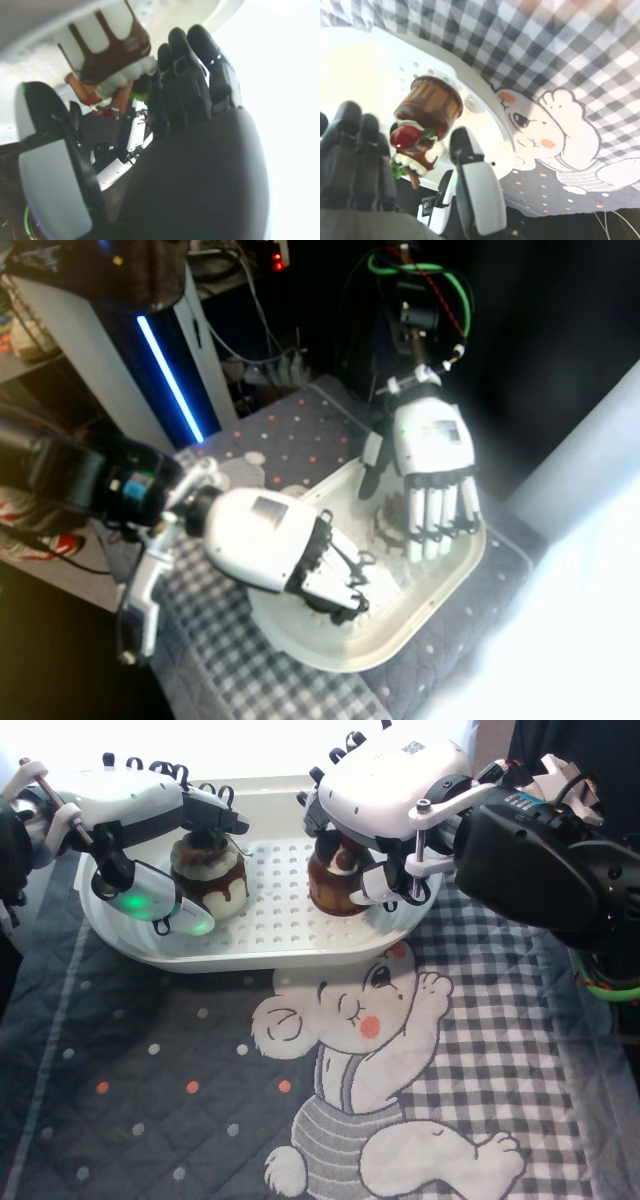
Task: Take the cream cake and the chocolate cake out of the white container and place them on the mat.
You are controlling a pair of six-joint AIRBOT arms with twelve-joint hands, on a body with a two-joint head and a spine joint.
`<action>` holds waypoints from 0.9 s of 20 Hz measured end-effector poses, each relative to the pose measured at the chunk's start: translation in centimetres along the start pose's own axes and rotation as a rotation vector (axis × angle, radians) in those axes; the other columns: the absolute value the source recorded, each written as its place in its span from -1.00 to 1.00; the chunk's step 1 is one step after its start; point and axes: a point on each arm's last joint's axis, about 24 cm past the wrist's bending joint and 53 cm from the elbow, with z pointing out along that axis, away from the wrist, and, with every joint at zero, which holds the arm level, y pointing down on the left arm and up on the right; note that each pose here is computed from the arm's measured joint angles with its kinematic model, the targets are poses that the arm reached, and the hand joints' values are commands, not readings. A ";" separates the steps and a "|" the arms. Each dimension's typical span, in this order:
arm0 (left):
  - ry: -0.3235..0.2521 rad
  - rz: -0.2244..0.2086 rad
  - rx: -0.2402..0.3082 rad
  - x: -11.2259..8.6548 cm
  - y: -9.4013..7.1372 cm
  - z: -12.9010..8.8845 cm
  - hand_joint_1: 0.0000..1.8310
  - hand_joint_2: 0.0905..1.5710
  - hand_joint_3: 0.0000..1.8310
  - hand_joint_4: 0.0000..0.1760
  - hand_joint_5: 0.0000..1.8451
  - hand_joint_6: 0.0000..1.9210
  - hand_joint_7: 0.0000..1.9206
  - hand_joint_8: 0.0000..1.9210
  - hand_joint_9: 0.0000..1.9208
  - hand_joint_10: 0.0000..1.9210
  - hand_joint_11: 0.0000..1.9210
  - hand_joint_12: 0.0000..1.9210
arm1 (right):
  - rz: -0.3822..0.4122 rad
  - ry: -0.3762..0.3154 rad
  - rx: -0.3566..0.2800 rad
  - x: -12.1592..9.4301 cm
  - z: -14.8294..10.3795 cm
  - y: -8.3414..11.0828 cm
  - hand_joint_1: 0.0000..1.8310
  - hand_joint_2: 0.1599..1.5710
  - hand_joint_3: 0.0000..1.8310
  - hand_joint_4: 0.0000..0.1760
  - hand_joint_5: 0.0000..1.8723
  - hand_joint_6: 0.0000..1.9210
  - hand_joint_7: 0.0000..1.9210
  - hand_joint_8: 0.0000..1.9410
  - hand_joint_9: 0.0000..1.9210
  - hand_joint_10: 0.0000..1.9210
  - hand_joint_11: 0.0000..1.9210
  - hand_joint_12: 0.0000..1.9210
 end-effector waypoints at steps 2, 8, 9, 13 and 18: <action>-0.002 -0.010 -0.006 0.0 0.3 0.0 0.40 0.46 -1.00 -1.00 -0.24 -0.93 -0.16 0.04 -0.13 -0.65 -0.62 0.41 | 0.001 0.000 0.000 0.0 0.0 0.0 0.39 0.32 -1.00 -1.00 0.18 -0.42 0.04 0.19 -0.22 0.35 -0.61 0.99; -0.010 -0.058 -0.020 0.0 0.9 0.2 0.57 0.57 -1.00 -1.00 -0.33 0.47 -0.26 0.39 -0.28 0.54 -0.52 0.88 | 0.003 -0.005 0.001 -0.1 0.0 0.0 0.37 0.32 -1.00 -1.00 0.26 -0.42 -0.03 0.25 -0.27 0.39 -0.89 1.00; -0.016 -0.071 -0.022 -0.2 1.0 0.2 0.60 0.55 -1.00 -1.00 -0.32 0.46 -0.25 0.35 -0.23 0.47 -0.48 0.92 | 0.003 -0.007 0.002 -0.2 0.0 -0.1 0.38 0.32 -1.00 -1.00 0.32 -0.52 -0.05 0.27 -0.43 0.40 -0.98 0.73; -0.051 -0.108 -0.010 -1.0 0.9 0.1 0.61 0.53 -1.00 -1.00 -0.30 0.44 -0.22 0.31 -0.19 0.41 -0.45 0.89 | 0.003 -0.023 0.002 -0.7 -0.5 -0.1 0.38 0.33 -1.00 -1.00 0.31 -0.56 -0.09 0.36 -0.47 0.39 -1.00 0.94; -0.130 -0.138 0.064 -3.3 -1.0 -1.5 0.61 0.52 -1.00 -1.00 -0.31 0.42 -0.20 0.31 -0.17 0.39 -0.40 0.87 | -0.044 -0.115 -0.029 -3.7 -3.1 1.2 0.36 0.30 -1.00 -1.00 0.21 -0.19 0.04 -0.02 -0.19 -0.06 -1.00 0.87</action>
